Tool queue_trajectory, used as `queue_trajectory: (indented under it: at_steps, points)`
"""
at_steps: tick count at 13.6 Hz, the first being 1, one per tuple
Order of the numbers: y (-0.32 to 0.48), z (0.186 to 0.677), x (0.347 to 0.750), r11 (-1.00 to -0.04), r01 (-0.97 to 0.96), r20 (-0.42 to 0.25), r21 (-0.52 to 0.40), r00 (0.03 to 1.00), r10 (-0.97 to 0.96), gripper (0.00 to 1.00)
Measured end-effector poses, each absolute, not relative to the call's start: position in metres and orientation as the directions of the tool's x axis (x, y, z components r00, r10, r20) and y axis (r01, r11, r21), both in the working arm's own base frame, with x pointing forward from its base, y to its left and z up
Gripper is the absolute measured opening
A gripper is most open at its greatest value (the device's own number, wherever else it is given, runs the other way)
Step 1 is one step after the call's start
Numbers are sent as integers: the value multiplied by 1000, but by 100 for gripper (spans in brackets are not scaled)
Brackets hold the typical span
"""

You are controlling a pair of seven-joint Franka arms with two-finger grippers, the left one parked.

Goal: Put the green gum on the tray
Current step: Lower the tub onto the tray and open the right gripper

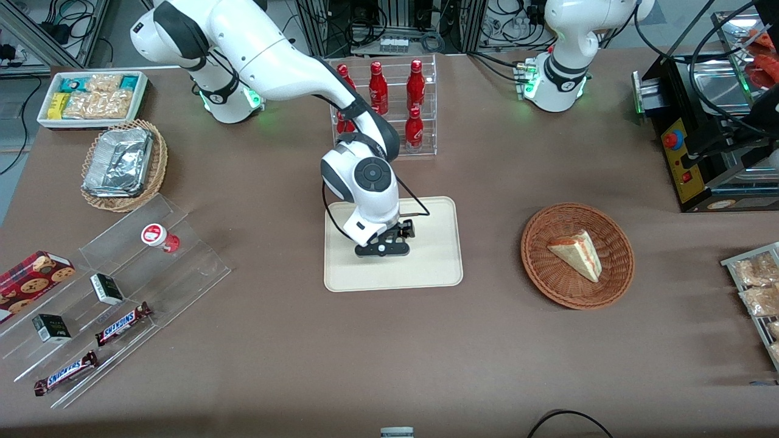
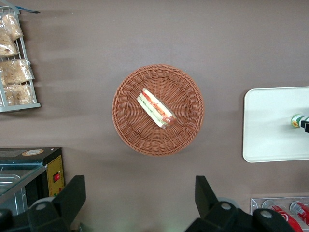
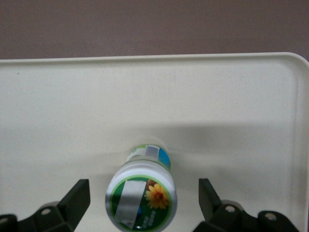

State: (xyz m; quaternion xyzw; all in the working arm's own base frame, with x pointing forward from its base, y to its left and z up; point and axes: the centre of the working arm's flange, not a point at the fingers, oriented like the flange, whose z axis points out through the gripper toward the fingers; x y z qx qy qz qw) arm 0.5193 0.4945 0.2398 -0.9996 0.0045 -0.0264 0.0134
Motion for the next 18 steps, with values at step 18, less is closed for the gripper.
queue_trajectory:
  at_steps: [18]
  points:
    - [412,369,551,-979,184,-64,91,982,178,100]
